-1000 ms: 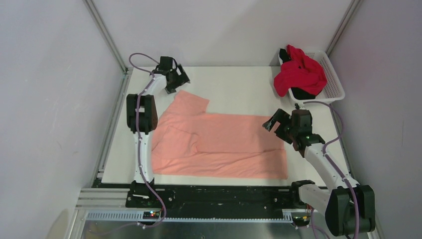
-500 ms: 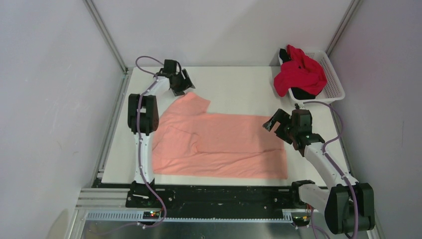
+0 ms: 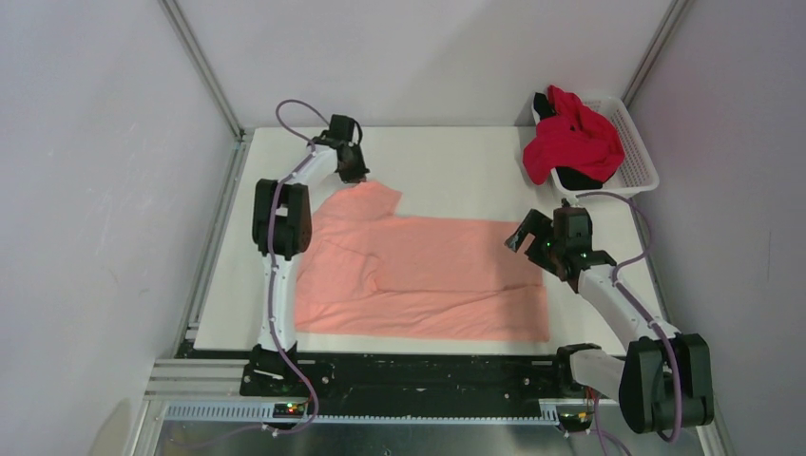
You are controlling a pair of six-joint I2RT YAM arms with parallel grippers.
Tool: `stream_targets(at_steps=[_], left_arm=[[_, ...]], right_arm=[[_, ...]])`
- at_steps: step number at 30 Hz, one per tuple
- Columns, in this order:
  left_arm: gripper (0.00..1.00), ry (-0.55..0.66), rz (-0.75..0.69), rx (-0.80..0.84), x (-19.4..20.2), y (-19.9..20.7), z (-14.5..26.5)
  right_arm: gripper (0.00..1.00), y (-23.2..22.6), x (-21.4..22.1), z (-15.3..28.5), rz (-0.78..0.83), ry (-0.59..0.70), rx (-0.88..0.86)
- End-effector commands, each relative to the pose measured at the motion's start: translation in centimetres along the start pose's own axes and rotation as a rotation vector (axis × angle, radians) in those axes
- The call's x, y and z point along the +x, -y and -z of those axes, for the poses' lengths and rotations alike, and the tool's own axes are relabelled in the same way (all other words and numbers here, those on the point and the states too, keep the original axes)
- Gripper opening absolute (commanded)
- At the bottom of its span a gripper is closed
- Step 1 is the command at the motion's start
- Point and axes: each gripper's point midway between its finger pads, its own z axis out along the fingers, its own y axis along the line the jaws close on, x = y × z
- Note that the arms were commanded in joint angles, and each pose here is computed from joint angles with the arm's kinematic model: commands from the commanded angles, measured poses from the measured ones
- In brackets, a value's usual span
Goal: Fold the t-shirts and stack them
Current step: Grab the side of the flattened tshirt furthest away from the robot with both arms
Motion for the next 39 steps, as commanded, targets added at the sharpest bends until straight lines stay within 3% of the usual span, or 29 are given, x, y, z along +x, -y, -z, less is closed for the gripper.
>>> stream_targets(at_steps=[1,6,13,20,28,32,36,39], left_arm=[[0.0,0.04,-0.115,0.062,-2.0,2.4,1.8],[0.0,0.038,-0.139,0.079,-1.7,2.9,2.8],[0.0,0.058,-0.152,0.092,-1.5,3.6,5.5],[0.0,0.089,-0.161,0.12,-1.0,4.1,7.3],[0.0,0.106,-0.152,0.119,-0.3,3.8,8.3],[0.0,0.115,-0.148,0.12,0.0,3.6,8.9],[0.0,0.128,-0.149,0.121,0.1,3.5,9.6],[0.0,0.144,-0.152,0.114,0.1,3.3,10.0]], right_arm=[[0.99,0.9,-3.5,-0.2,0.07,0.105,0.152],[0.99,2.5,-7.0,-1.8,0.093,0.14,0.449],[0.92,2.5,-9.8,-7.9,0.117,0.099,0.631],[0.87,3.3,-9.2,-10.7,0.185,0.042,0.796],[0.8,5.1,-6.6,-9.5,0.199,-0.04,0.891],[0.7,5.9,-5.6,-9.0,0.18,-0.046,0.92],[0.5,6.2,-5.4,-8.9,0.169,-0.044,0.928],[0.42,6.2,-5.5,-9.3,0.163,-0.036,0.922]])
